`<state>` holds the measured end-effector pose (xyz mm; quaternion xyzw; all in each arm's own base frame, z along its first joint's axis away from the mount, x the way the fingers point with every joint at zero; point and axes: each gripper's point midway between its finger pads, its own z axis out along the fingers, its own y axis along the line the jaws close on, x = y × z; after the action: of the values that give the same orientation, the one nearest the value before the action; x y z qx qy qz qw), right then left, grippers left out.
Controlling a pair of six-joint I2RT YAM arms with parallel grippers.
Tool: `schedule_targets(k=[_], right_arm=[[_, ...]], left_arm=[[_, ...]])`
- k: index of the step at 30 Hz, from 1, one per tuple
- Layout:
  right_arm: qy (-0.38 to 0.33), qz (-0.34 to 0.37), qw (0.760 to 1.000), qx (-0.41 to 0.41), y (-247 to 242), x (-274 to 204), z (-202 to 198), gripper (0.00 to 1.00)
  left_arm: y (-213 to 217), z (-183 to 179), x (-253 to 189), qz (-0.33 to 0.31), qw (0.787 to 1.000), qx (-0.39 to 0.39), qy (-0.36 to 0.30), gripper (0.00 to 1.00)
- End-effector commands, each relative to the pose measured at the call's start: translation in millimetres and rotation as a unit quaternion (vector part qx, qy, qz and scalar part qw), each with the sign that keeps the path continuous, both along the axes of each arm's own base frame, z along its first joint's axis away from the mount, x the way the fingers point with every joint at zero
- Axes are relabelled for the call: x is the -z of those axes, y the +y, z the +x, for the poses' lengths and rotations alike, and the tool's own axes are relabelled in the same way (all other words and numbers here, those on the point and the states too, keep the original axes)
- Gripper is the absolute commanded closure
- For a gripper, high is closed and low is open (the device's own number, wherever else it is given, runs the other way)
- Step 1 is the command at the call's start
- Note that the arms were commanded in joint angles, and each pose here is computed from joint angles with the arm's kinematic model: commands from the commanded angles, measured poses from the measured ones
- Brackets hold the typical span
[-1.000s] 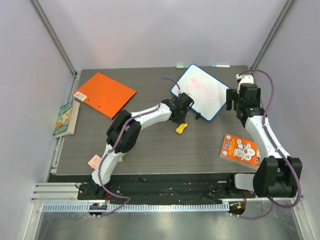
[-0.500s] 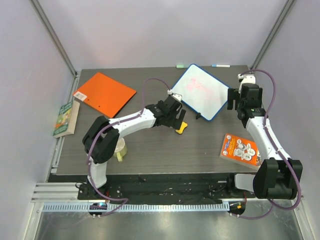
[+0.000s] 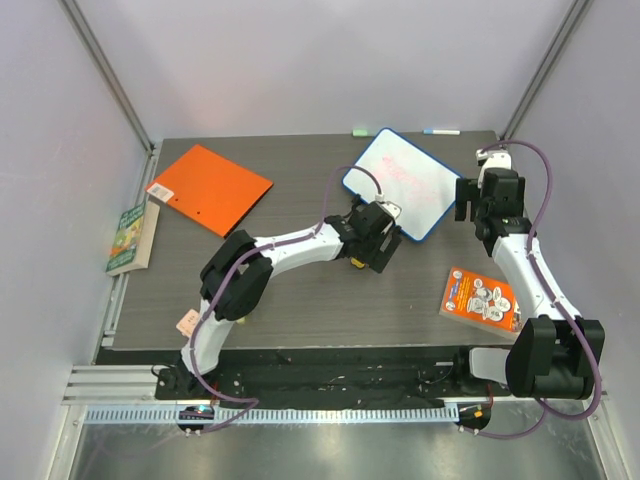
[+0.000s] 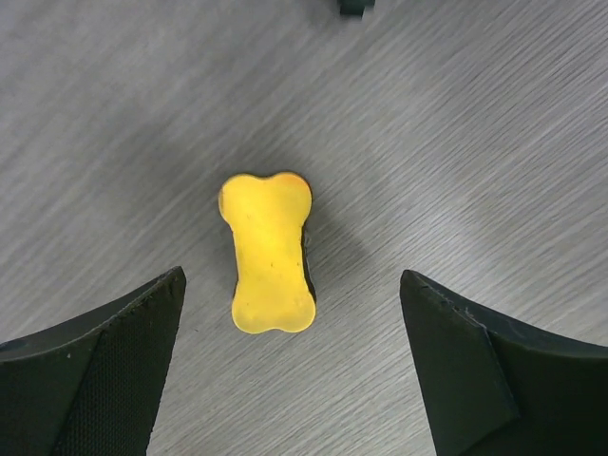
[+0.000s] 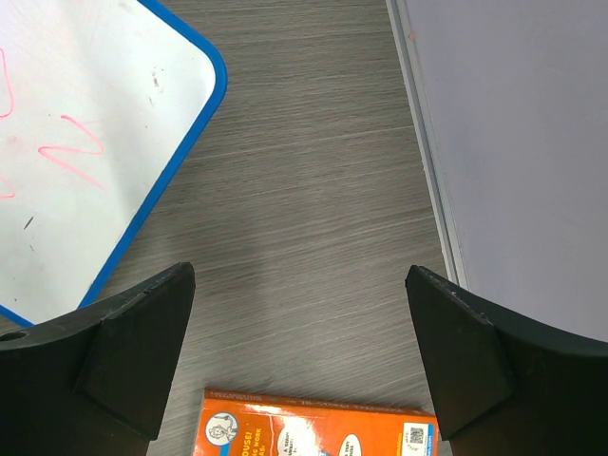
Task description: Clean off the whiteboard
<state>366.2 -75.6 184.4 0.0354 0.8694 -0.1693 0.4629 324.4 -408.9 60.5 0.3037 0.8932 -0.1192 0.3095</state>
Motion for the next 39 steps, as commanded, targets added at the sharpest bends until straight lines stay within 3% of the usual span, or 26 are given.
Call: schedule_targets(k=[1,7,10,20,22,30,32,36,39], right_arm=[[-0.018,-0.004,1.0,0.0,-2.9,-9.2,2.0,0.02],[-0.017,-0.003,1.0,0.0,-3.2,-8.1,1.6,0.02],[-0.014,-0.003,1.0,-0.001,-3.3,-6.2,1.2,0.02],[-0.011,-0.005,1.0,-0.001,-4.6,-4.7,0.5,0.02],[-0.009,-0.004,1.0,0.0,-5.1,-2.8,0.0,0.02],[-0.022,0.011,0.999,-0.026,0.0,-12.3,3.8,0.0],[-0.023,0.021,0.999,-0.032,0.2,-13.3,6.7,0.0],[-0.046,0.048,0.992,-0.104,14.1,-26.4,23.1,0.0],[-0.051,0.066,0.991,-0.104,9.7,-29.4,33.5,0.0]], left_arm=[[7.4,4.1,3.7,0.028,1.0,-0.01,-0.01,0.11],[10.5,8.9,5.6,0.04,0.999,-0.016,-0.019,0.23],[9.6,10.0,10.1,0.045,0.999,-0.015,-0.017,0.44],[2.9,11.5,21.8,0.047,0.999,-0.011,-0.005,0.41],[3.5,12.6,23.3,0.047,0.999,-0.014,-0.003,0.53],[11.8,22.3,24.5,0.023,0.999,-0.033,0.016,0.82],[15.3,22.0,23.7,0.012,0.999,-0.038,0.021,0.99],[26.3,28.9,5.3,-0.002,0.999,-0.045,0.01,1.0],[32.0,34.1,-12.9,-0.008,0.999,-0.047,-0.003,1.0]])
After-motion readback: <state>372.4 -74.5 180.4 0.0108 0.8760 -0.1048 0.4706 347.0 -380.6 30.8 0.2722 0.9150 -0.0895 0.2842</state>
